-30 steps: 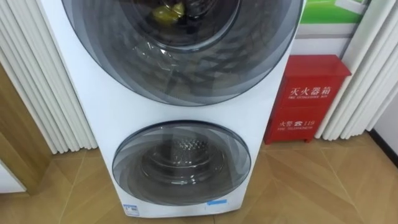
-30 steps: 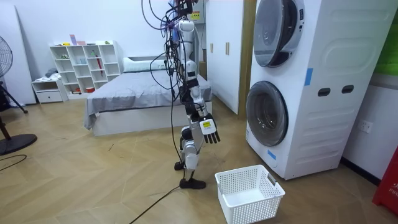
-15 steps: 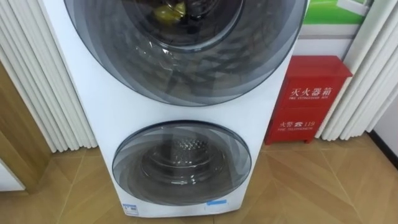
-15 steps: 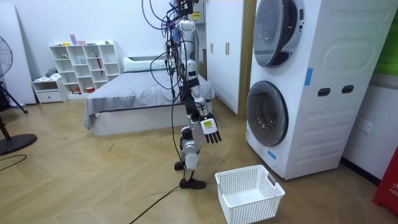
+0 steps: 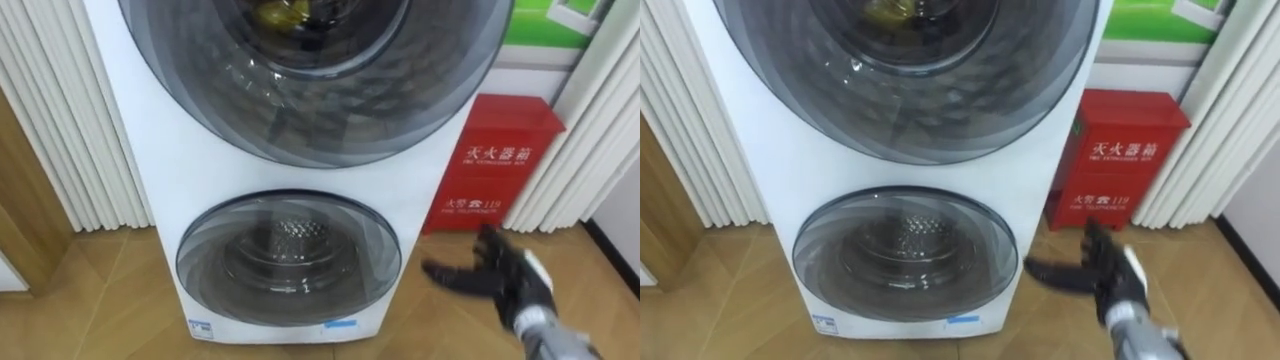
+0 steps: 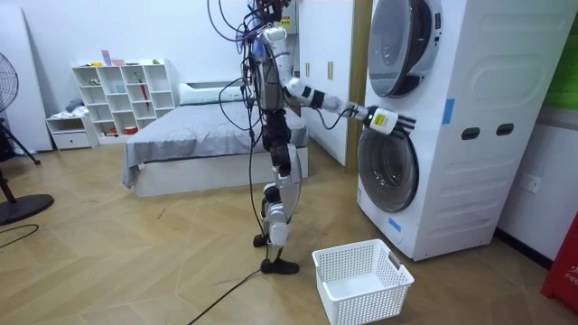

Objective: Pick clothes from washing machine

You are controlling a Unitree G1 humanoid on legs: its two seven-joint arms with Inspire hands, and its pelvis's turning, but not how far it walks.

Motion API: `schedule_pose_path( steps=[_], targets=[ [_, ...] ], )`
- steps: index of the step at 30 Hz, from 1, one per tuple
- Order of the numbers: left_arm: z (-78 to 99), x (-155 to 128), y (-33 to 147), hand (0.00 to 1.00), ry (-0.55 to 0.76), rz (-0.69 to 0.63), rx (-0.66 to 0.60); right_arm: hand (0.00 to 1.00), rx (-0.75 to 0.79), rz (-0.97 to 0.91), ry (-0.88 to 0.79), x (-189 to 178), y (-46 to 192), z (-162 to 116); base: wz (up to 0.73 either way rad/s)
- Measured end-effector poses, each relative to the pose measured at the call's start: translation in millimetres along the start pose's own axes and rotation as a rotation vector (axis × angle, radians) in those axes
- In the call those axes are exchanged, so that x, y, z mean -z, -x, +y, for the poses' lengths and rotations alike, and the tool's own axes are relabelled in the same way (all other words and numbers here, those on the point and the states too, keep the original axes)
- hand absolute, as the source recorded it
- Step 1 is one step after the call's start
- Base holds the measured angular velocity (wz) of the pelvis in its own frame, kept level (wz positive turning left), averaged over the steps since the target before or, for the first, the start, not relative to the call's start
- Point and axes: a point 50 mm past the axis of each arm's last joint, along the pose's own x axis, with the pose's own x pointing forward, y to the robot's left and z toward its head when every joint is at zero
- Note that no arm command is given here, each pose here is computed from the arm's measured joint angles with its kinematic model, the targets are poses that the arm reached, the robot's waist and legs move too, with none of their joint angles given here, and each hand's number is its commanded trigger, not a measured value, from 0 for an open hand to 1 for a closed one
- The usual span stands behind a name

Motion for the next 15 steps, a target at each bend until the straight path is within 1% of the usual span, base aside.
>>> schedule_pose_path(
  steps=[2, 5, 11, 15],
  targets=[
    [0.2, -1, -0.4, 0.00, -0.019, 0.010, -0.001, 0.00, -0.013, -0.068, -0.004, -18, -3, 6, 0.00],
    [0.2, 1, -0.3, 0.00, -0.053, 0.017, 0.007, 0.00, -0.007, -0.120, 0.003, -35, -8, 10, -0.02],
    [2.6, -3, -0.7, 0.00, -0.104, -0.002, 0.004, 0.00, -0.025, -0.295, 0.039, -81, -4, 10, -0.02],
    [3.5, -3, -1.0, 0.00, -0.111, -0.001, 0.000, 0.00, -0.055, -0.365, 0.044, -98, -1, 17, 0.05]
  ],
)
